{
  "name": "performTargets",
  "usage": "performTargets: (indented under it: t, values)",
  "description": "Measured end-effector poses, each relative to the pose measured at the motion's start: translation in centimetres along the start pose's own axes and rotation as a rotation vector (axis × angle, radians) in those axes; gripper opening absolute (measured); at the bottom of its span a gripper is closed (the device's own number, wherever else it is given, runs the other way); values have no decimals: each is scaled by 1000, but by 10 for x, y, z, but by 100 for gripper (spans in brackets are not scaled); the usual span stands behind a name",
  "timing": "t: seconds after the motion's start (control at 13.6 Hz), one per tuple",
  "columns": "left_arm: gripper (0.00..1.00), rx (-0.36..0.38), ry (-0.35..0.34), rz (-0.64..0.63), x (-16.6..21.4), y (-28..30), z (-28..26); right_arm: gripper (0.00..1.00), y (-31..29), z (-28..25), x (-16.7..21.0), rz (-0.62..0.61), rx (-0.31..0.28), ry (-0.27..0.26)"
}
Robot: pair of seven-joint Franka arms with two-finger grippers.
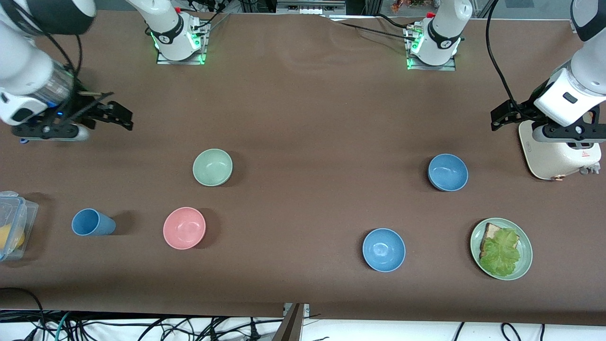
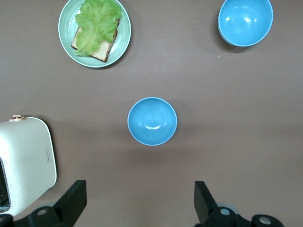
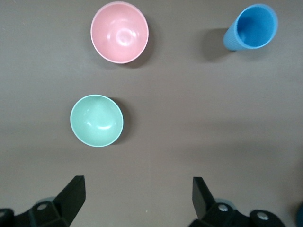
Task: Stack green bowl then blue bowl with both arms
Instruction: 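Reach the right gripper down to the light green bowl rim, then grasp the green bowl rim and slide it toward the table middle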
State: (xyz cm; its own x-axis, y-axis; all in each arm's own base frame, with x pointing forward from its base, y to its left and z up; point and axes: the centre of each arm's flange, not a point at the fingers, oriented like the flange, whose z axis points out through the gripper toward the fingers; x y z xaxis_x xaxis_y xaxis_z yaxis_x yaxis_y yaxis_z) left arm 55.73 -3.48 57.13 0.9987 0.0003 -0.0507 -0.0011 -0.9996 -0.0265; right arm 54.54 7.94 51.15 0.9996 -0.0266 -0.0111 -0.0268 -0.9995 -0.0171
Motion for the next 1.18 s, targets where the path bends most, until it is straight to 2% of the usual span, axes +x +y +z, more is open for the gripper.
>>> performTargets:
  t: [0.22, 0.37, 0.51, 0.88, 0.96, 1.18]
  values:
    - [100, 0, 1, 0, 0, 0, 0, 100, -26, 97, -34, 15, 5, 59]
    - [100, 0, 1, 0, 0, 0, -1, 100, -36, 151, -50, 12, 8, 65]
    - [100, 0, 2, 0, 0, 0, -1, 100, -38, 195, -48, 21, 20, 67]
    - [100, 0, 3, 1, 0, 0, -1, 97, -45, 306, -36, 26, 67, 112]
    - [100, 0, 3, 1, 0, 0, -1, 89, -46, 321, -37, 25, 71, 109]
    - [100, 0, 3, 1, 0, 0, -1, 52, -49, 326, -33, 25, 76, 115]
